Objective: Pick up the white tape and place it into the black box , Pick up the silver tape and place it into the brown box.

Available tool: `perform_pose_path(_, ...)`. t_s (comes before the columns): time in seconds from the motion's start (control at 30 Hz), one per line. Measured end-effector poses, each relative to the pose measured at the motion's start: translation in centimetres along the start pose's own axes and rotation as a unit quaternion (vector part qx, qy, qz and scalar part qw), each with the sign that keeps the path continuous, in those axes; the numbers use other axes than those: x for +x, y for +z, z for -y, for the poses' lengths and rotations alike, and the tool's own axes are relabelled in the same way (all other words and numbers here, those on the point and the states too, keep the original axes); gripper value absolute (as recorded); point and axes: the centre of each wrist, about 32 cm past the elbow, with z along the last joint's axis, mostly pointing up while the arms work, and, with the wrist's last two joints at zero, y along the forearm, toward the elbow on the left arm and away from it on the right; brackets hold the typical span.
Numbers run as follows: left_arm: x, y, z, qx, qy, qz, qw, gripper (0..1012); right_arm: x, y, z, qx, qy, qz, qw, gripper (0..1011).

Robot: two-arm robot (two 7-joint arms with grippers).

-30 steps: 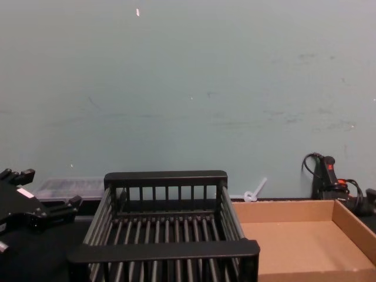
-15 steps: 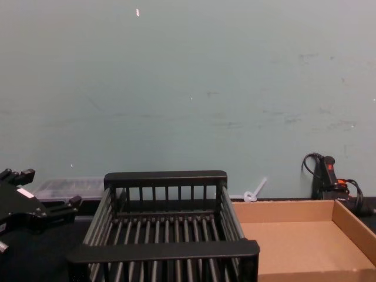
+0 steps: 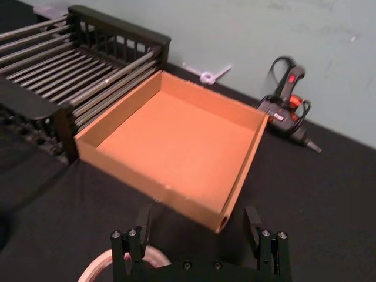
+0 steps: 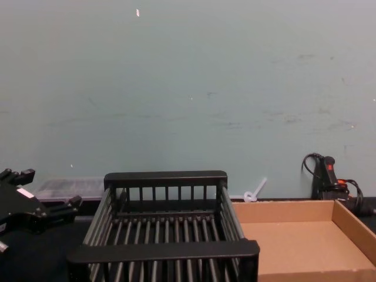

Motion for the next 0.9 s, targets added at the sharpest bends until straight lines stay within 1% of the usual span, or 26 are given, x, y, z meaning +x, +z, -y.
perform_pose_path(0.27,0.00,0.0,0.0,0.000,0.000,0.000,1.0000,1001,0.00,-0.5,1.0,-0.026,0.023,-0.019,0.9992,1002)
perform_pose_path(0.5,0.00,0.0,0.0,0.000,0.000,0.000,1.0000,1002,0.09,-0.7,1.5,-0.046,0.036,-0.029,0.9979,1002)
perform_pose_path(0.73,0.00,0.0,0.0,0.000,0.000,0.000,1.0000,1001,0.15,-1.3,1.6,-0.062,0.044,-0.040,0.9963,1002)
perform_pose_path(0.9,0.00,0.0,0.0,0.000,0.000,0.000,1.0000,1001,0.11,-1.7,1.4,-0.072,0.048,-0.042,0.9954,1002)
